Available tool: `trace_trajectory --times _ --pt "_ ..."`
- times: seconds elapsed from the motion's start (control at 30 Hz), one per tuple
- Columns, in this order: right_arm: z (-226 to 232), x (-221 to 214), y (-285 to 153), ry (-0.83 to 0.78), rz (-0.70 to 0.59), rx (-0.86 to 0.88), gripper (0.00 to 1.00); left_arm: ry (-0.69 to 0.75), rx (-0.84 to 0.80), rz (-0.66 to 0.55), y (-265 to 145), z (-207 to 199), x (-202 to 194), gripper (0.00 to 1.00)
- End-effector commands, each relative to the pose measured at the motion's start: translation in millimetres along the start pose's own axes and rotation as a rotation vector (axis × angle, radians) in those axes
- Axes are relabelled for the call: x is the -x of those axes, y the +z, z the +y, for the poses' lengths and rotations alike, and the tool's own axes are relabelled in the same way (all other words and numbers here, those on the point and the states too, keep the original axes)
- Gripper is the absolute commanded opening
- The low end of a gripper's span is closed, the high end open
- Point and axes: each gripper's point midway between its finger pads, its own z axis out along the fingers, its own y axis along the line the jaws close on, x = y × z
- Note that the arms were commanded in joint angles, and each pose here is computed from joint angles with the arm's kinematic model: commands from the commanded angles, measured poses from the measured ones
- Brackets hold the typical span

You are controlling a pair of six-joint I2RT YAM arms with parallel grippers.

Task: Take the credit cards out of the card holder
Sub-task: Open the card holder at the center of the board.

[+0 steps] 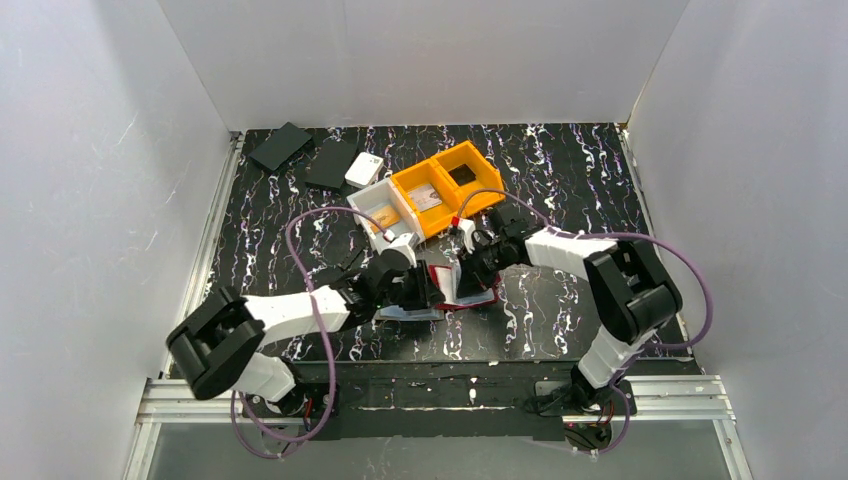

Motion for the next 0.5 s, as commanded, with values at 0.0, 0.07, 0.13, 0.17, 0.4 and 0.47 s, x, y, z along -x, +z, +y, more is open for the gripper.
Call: trace_trajectory --times 0.0,0.07,0.13,0.17,0.4,0.47 --pt "-15.2 0.9 13.9 0.019 0.028 -0.064 0.16 0.019 -0.044 -0.055 -26.4 -7.9 8.8 0.28" --pt "-10.8 -1.4 21.0 0.001 0.045 -0.062 0.20 0.045 -0.114 -0.044 -34.0 -24.8 10.9 0.31" --pt "-5.2 -2.8 27.1 -0.020 0.059 -0.056 0.26 0.083 -0.192 -0.018 -37.5 -46.1 12.0 0.33" --pt "-3.3 -4.1 29.1 -0.027 0.066 -0.053 0.28 0.101 -0.227 -0.004 -37.6 -56.8 12.4 0.33" --pt "-8.2 3.9 17.7 -0.028 0.050 -0.064 0.29 0.110 -0.171 0.034 -3.8 -54.8 9.4 0.29" --pt "-10.1 7.4 10.1 -0.016 0.021 -0.055 0.29 0.097 -0.088 0.017 8.8 -34.1 8.0 0.25"
